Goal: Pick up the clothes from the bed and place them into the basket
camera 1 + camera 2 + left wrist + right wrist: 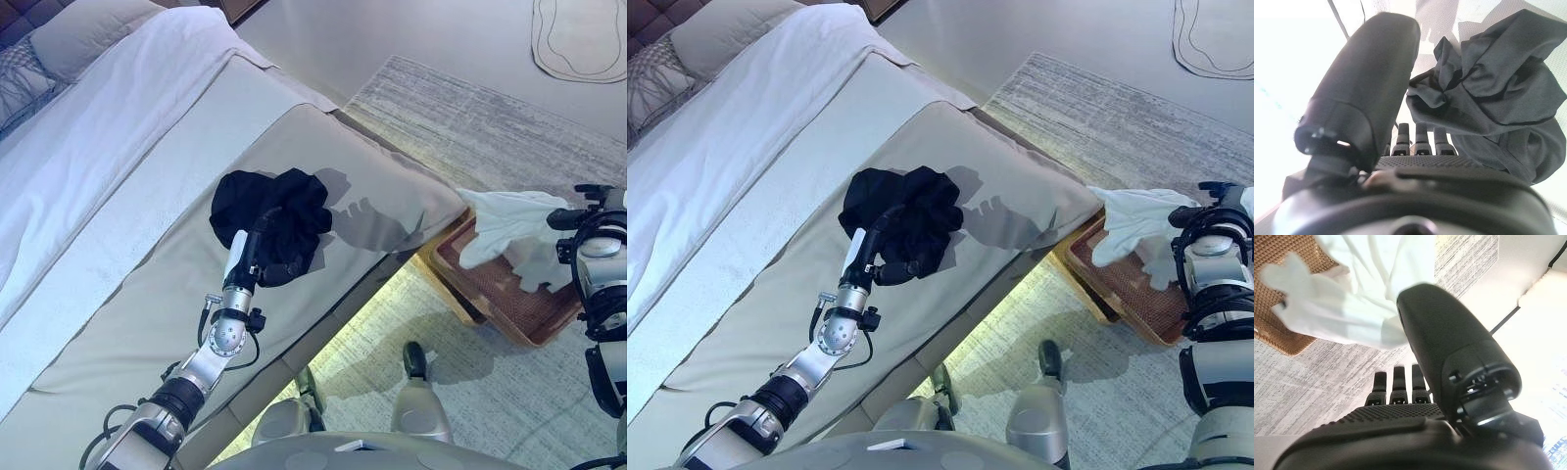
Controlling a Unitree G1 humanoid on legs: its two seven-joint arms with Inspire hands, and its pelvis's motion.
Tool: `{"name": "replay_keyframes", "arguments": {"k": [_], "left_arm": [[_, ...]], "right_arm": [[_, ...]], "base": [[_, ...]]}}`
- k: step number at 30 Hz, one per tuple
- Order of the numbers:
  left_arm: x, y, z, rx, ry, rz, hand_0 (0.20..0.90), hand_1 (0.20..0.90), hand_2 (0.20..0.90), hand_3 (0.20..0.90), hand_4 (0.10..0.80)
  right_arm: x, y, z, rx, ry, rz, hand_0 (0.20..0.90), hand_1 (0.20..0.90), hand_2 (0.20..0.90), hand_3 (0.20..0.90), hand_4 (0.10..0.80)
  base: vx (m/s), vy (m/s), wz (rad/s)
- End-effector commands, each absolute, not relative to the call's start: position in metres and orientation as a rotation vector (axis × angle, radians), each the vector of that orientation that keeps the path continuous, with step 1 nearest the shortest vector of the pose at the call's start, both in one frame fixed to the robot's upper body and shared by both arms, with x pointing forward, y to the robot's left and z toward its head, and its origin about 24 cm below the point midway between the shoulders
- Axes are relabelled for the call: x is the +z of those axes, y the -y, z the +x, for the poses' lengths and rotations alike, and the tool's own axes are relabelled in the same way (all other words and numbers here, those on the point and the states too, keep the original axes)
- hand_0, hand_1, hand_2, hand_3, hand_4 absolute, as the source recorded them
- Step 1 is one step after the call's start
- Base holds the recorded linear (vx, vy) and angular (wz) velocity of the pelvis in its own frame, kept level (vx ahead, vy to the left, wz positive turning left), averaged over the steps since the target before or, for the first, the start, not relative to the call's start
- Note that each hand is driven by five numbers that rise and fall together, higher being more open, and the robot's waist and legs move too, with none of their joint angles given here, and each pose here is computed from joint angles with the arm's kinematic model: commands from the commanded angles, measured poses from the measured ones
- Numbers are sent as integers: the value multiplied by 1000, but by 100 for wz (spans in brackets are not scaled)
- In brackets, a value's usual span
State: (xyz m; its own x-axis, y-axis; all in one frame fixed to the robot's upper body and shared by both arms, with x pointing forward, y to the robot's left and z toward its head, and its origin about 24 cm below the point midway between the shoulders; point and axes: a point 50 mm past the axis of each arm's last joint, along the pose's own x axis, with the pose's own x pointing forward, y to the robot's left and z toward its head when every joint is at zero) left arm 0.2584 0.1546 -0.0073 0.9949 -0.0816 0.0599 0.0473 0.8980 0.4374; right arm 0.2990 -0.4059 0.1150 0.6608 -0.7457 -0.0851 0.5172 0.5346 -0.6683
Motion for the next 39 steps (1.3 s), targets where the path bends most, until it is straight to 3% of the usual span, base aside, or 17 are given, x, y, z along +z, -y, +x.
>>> {"name": "replay_keyframes", "arguments": {"k": [1,18,30,39], "left_arm": [[22,-159,275,-44,243,435,900,900,900,900,800],[16,-166,272,-18,212,451,900,900,900,900,800],[12,-180,268,70,182,456,900,900,900,900,800],[10,-193,265,109,173,497,900,900,900,900,800]], "right_arm": [[184,408,315,-827,-130,-759,900,900,900,900,800],[172,388,325,-732,-110,-805,900,900,900,900,800],[198,305,361,-538,200,-1059,900,900,900,900,800],[200,267,380,-457,255,-1112,900,900,900,900,800]], "base": [[14,2,8],[3,1,1],[24,14,9],[47,29,26]]}}
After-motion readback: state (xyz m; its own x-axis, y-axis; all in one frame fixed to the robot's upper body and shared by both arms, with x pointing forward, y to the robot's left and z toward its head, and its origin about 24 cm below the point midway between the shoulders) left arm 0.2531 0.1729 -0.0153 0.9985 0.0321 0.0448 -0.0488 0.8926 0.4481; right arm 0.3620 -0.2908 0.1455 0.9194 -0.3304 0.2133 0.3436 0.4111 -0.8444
